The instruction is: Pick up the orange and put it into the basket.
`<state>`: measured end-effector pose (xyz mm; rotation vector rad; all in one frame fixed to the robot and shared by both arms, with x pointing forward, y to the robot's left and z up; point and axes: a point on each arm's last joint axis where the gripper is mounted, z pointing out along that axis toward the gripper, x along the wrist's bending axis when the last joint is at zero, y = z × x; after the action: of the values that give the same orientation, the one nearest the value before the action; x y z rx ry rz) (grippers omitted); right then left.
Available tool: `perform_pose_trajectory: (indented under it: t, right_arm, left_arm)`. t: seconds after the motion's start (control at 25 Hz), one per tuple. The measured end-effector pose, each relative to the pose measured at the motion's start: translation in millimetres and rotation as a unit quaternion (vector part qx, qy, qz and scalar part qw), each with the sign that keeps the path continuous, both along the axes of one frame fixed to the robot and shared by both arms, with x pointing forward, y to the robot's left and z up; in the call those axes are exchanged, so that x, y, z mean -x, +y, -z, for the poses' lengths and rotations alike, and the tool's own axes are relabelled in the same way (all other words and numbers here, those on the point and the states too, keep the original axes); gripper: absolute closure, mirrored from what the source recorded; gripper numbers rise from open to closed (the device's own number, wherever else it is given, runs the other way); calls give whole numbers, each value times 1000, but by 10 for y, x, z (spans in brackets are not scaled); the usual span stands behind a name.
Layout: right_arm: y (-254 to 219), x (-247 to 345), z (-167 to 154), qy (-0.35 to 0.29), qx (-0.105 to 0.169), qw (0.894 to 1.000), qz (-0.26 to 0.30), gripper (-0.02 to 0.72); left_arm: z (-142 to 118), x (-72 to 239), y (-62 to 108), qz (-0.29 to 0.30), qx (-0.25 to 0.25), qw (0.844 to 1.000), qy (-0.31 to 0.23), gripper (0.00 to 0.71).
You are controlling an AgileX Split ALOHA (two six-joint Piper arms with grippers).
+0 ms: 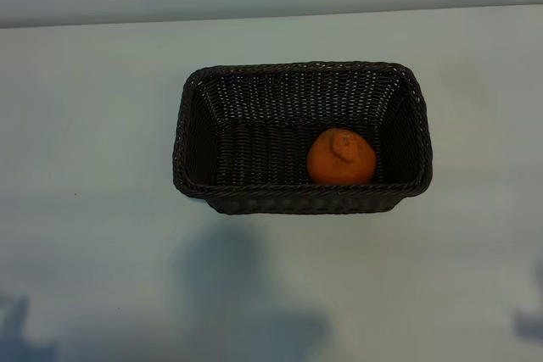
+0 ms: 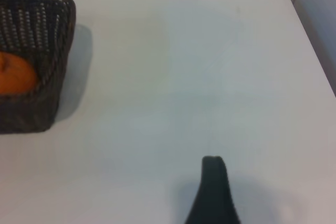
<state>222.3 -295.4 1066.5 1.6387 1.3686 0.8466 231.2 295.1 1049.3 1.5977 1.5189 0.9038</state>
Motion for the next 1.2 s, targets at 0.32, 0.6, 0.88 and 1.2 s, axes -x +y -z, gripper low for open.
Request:
perform_pose_trajectory:
  t: [0.32, 0.6, 0.88, 1.2]
  right_arm:
    - [-16, -83, 160, 24, -3, 1000, -1, 174]
    - [-22, -117, 182, 17, -2, 1000, -1, 180]
    - [-22, -117, 182, 17, -2, 1000, -1, 212]
    - [-22, -117, 182, 17, -2, 1000, -1, 214]
  left_arm:
    - [0, 0, 0, 0, 0, 1000, 0, 221]
    - [0, 0, 0, 0, 0, 1000, 0, 222]
    - [0, 0, 0, 0, 0, 1000, 0, 222]
    - [0, 0, 0, 0, 0, 1000, 0, 222]
